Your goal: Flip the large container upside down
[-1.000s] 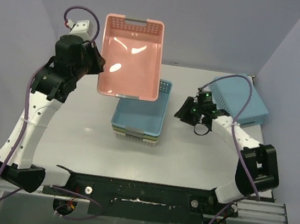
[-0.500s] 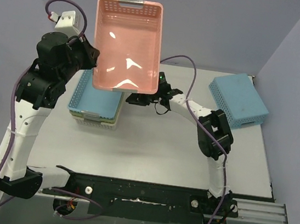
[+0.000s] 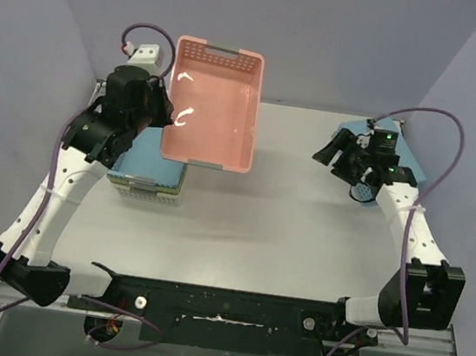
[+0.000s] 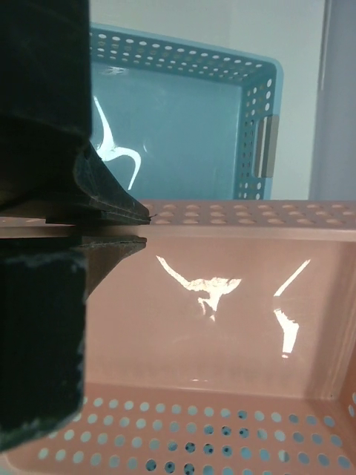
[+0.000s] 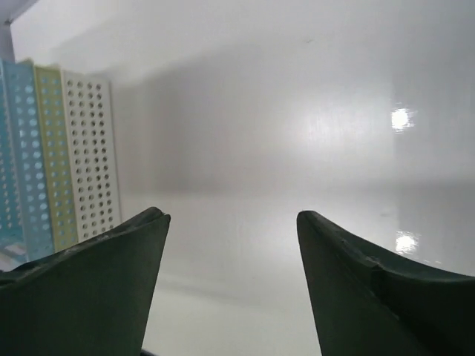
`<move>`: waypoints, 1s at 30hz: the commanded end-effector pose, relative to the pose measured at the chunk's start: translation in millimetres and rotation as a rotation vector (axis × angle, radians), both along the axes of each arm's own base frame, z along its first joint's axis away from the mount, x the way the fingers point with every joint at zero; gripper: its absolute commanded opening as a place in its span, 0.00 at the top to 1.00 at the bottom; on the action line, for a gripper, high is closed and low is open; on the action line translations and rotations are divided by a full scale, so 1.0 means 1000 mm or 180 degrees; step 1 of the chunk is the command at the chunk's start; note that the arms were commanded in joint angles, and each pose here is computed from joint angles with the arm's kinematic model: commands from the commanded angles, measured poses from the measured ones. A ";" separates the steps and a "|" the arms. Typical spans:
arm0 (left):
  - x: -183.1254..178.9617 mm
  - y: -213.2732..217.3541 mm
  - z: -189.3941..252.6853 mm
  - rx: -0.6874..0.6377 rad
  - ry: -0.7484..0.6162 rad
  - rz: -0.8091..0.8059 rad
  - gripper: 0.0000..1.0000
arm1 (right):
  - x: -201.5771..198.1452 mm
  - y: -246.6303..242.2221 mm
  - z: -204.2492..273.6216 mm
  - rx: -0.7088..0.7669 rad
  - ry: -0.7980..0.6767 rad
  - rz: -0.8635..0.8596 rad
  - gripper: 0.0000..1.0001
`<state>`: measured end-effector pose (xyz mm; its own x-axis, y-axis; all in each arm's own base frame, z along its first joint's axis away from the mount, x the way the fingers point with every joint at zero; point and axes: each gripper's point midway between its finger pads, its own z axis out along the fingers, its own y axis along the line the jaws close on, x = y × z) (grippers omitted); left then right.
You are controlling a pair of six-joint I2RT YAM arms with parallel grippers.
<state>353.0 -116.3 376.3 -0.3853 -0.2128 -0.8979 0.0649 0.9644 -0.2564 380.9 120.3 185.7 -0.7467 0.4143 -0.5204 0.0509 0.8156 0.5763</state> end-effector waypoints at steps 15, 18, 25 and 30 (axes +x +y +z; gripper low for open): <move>0.040 -0.178 -0.114 0.0062 0.0516 -0.0524 1.00 | -0.016 -0.098 0.107 -0.0830 -0.0768 -0.0798 0.15; 0.042 -0.199 -0.136 -0.0232 0.0623 -0.0622 1.00 | -0.014 -0.095 0.098 -0.0808 -0.0688 -0.0788 0.15; 0.038 -0.221 -0.153 -0.0274 0.0898 -0.0898 0.48 | -0.018 -0.086 0.076 -0.0776 -0.0484 -0.0806 0.15; 0.039 -0.202 -0.117 -0.0268 0.0685 -0.0829 0.38 | -0.019 -0.056 0.066 -0.0849 -0.0528 -0.0571 0.17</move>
<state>378.9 -318.7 175.7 -0.7332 -0.0585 -0.6775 0.1944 0.9367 -0.2913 356.6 43.1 251.2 -0.5798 0.4094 -0.7044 0.1831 0.9080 0.3770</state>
